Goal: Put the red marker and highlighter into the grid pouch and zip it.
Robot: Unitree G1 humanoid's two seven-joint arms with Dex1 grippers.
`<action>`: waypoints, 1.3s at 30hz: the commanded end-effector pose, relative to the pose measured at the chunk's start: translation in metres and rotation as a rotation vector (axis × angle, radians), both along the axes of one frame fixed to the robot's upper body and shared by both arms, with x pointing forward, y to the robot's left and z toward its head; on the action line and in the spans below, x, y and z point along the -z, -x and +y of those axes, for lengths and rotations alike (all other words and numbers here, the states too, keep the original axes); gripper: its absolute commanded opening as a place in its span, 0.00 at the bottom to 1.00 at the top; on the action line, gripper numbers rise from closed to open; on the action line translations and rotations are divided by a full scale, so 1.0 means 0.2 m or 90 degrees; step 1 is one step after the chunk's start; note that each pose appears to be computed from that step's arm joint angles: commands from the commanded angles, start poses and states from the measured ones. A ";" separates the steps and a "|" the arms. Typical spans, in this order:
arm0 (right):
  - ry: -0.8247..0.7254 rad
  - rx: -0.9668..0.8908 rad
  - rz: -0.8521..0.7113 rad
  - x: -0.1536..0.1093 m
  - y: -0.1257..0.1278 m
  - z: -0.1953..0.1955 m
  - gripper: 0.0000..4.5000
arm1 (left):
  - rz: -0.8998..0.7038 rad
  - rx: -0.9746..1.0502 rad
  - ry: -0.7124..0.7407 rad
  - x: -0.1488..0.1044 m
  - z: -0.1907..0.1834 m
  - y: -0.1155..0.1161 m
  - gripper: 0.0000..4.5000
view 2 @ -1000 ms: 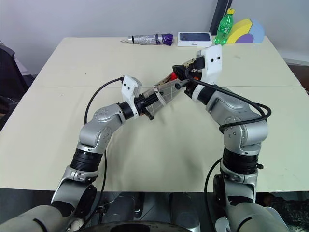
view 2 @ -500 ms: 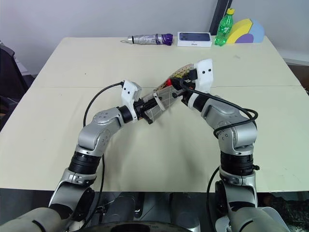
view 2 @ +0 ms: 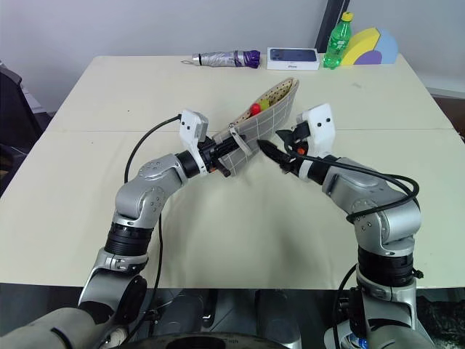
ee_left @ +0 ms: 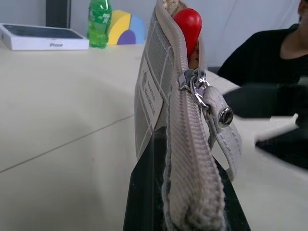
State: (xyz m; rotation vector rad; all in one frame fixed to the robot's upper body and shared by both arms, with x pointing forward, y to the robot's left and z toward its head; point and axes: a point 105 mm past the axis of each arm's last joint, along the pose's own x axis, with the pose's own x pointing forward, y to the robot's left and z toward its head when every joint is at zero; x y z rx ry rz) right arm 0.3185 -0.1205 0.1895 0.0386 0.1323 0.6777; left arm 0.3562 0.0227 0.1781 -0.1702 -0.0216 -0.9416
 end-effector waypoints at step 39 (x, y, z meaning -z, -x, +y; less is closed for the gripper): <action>-0.014 0.209 -0.065 -0.27 -0.14 -0.39 0.01 | -0.291 0.001 -0.284 0.15 0.17 0.01 0.00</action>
